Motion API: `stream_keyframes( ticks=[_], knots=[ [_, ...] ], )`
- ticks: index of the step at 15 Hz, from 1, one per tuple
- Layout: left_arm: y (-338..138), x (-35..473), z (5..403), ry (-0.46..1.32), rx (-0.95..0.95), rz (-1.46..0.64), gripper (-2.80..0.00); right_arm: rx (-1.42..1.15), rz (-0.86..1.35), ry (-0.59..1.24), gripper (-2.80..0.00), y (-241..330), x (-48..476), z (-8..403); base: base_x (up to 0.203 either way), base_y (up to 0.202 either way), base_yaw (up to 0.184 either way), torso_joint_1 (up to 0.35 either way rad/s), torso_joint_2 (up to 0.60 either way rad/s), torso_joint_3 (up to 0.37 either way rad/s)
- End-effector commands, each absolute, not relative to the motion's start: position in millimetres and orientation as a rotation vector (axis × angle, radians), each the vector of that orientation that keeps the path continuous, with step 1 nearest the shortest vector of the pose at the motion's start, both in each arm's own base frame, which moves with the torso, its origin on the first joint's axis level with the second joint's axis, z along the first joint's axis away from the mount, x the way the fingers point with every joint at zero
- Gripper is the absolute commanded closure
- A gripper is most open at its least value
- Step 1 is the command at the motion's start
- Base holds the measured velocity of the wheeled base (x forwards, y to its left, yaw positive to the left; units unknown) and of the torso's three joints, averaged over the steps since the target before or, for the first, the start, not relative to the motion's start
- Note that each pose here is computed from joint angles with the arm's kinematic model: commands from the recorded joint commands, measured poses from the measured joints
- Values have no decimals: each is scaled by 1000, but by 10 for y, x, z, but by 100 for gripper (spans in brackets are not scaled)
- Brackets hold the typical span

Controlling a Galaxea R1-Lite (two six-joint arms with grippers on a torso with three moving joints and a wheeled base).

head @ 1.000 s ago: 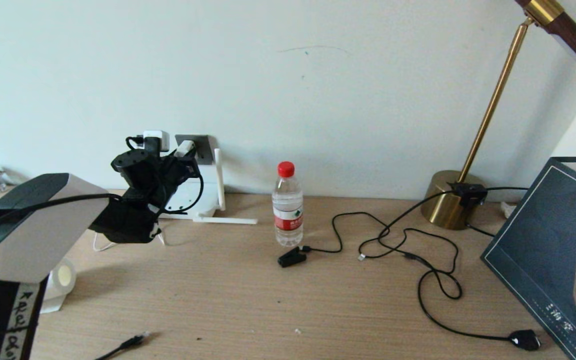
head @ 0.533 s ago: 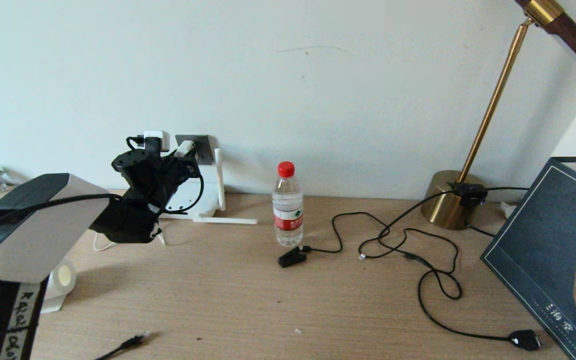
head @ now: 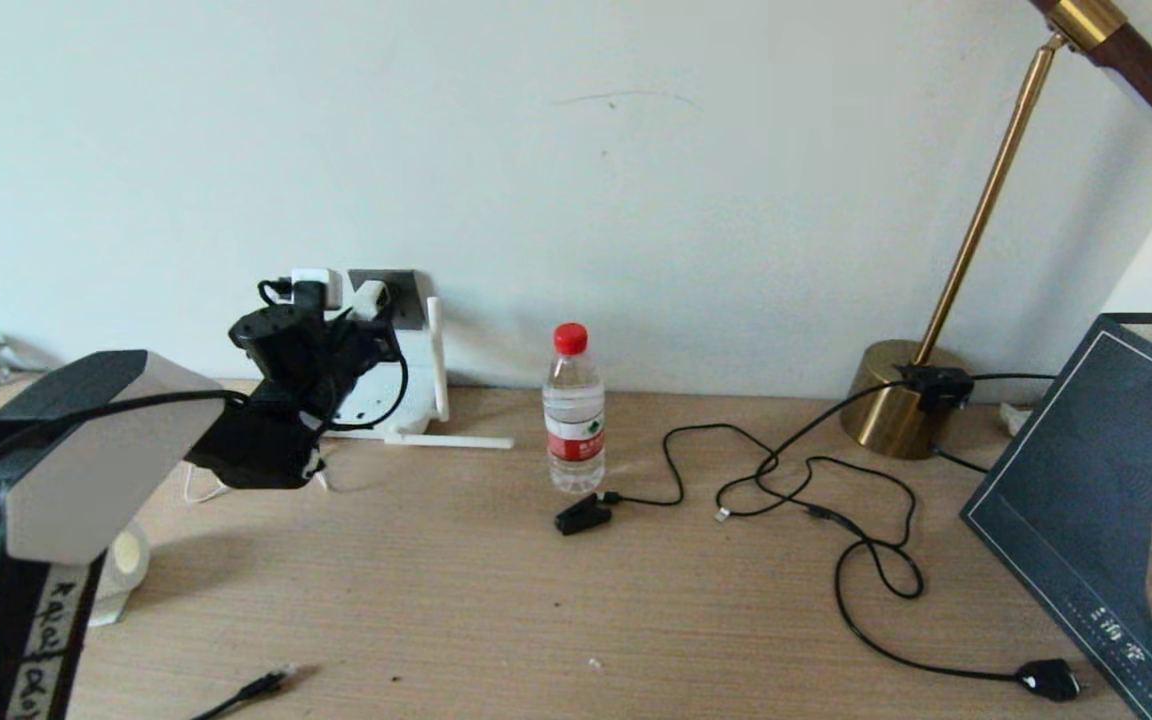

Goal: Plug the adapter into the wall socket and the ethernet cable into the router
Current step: Plug plug into socket, then pick up cable

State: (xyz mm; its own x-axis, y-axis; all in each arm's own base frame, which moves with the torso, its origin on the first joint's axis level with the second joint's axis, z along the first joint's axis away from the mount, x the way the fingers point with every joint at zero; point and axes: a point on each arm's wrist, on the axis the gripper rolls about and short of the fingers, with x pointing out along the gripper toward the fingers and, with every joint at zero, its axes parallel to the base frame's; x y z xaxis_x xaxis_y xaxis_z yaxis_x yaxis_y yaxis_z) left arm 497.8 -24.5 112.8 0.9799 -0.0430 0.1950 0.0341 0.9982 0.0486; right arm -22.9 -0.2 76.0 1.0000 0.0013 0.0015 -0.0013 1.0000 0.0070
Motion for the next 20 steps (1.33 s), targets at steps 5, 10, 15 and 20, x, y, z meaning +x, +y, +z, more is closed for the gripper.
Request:
stream_keyframes(
  ticks=[5, 10, 15, 20],
  knots=[
    [-253, 4971, 1163, -225, 42, -48, -280, 6, 3, 0, 0, -2, -228, 759, 0, 0, 0, 0, 0, 0],
    [-252, 4966, 1174, -227, 42, -47, -280, 8, 3, 0, 0, -2, -228, 759, 0, 0, 0, 0, 0, 0],
    [-251, 4951, 1181, -241, 41, -45, -280, 8, 2, 0, 0, -2, -228, 759, 0, 0, 0, 0, 0, 0],
    [-292, 4782, 1183, -209, 41, -60, -280, 8, 3, 0, 0, -2, -228, 759, 0, 0, 0, 0, 0, 0]
  ],
)
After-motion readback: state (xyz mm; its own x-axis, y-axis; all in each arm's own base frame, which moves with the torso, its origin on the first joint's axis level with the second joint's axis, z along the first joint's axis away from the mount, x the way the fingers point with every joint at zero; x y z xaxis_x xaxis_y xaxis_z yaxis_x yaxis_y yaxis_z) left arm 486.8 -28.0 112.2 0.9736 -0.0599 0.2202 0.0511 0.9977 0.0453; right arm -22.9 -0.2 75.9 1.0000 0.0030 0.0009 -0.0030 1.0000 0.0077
